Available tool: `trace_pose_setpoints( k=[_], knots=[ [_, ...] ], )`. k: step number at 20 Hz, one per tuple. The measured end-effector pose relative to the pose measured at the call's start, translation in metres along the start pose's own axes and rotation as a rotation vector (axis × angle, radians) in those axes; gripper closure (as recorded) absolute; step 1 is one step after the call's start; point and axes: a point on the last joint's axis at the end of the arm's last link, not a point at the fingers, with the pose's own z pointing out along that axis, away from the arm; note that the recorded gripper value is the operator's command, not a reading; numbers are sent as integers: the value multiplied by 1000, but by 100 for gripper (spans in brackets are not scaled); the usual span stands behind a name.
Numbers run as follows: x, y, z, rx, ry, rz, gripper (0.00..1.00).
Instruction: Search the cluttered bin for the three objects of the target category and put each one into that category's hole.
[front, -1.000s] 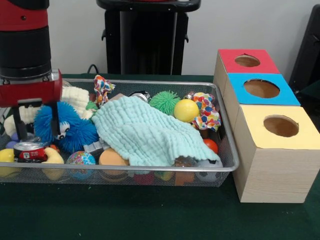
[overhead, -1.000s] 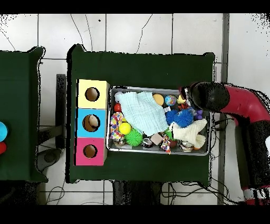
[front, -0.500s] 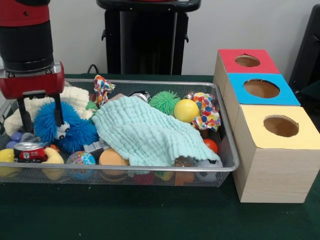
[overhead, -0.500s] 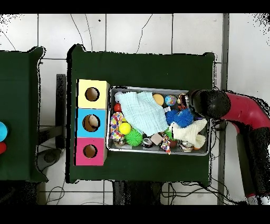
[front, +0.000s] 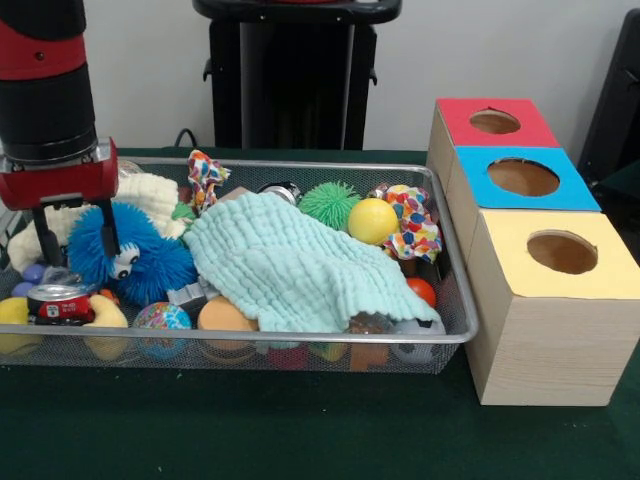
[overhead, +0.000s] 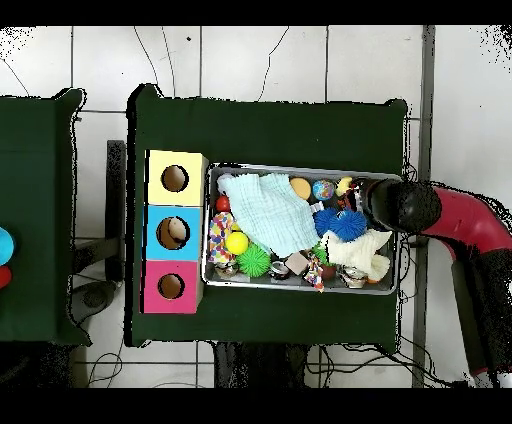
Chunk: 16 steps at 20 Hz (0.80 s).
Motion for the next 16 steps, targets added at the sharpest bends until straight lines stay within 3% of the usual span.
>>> trace_pose_setpoints(
  k=[7, 16],
  knots=[
    [20, -1, 28, -28, 17, 13, 0],
    [30, 3, 63, -62, 4, 35, 0]
  ],
)
